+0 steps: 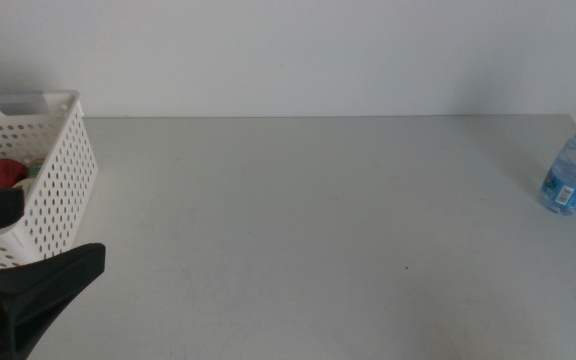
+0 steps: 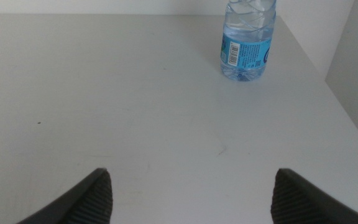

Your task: Use arms to grab the bottles and put them into the dustbin to the left of the table.

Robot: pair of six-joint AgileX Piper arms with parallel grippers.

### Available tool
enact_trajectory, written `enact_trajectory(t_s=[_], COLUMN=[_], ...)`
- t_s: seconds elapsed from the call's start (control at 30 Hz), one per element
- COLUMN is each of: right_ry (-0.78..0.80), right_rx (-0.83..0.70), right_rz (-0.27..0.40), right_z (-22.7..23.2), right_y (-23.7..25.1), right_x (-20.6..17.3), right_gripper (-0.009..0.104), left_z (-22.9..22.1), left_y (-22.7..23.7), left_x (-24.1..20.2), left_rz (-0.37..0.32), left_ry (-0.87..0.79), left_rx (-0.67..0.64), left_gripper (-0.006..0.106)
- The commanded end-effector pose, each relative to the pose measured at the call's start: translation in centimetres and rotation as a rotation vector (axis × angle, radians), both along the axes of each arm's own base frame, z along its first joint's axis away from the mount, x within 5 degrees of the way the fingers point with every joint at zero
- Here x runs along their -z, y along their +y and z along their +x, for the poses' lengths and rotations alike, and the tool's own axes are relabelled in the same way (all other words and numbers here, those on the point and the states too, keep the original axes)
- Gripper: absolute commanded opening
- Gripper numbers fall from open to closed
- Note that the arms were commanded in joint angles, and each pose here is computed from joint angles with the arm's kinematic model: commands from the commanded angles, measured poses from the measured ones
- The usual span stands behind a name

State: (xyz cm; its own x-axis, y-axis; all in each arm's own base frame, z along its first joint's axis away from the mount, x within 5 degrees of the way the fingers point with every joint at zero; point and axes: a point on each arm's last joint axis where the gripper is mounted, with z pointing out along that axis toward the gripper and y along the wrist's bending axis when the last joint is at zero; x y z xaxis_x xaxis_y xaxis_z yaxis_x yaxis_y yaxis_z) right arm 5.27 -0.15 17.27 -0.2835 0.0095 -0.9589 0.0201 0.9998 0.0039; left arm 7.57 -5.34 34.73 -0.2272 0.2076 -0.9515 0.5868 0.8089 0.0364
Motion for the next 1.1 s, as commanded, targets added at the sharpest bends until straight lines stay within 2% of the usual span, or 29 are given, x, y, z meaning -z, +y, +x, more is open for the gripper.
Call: enact_trajectory(t_s=[0.0,0.1,0.17,0.47,0.63,0.83,1.07], right_ry=[-0.066,-0.062,-0.07,-0.283,-0.359,-0.503,-0.47], right_rx=[0.001,-0.001,-0.008,-0.029,-0.045,-0.052,-0.069], right_rz=[0.004,0.012,-0.045,-0.06,-0.018,-0.006,0.0], right_z=[0.0,0.2,0.5,3.9,6.1,8.0,10.2], right_y=[0.0,0.1,0.0,0.2,0.3,0.4,0.5], right_x=[-0.8,-1.6,-2.5,-5.5,-5.9,-6.5,-4.9], right_gripper=[0.065,0.065,0.065,0.065,0.065,0.065,0.065], left_z=[0.1,0.1,0.1,0.1,0.1,0.1,0.1], left_y=[-0.1,-0.1,-0.1,-0.1,-0.1,-0.1,-0.1], left_x=[-1.5,-1.5,-1.5,-1.5,-1.5,-1.5,-1.5], left_rz=[-0.065,-0.063,-0.063,-0.063,-0.063,-0.064,-0.063], left_ry=[-0.073,-0.074,-0.074,-0.075,-0.075,-0.074,-0.075], left_rx=[0.004,0.004,0.004,0.004,0.004,0.004,0.004], left_gripper=[0.091,0.091,0.091,0.091,0.091,0.091,0.091])
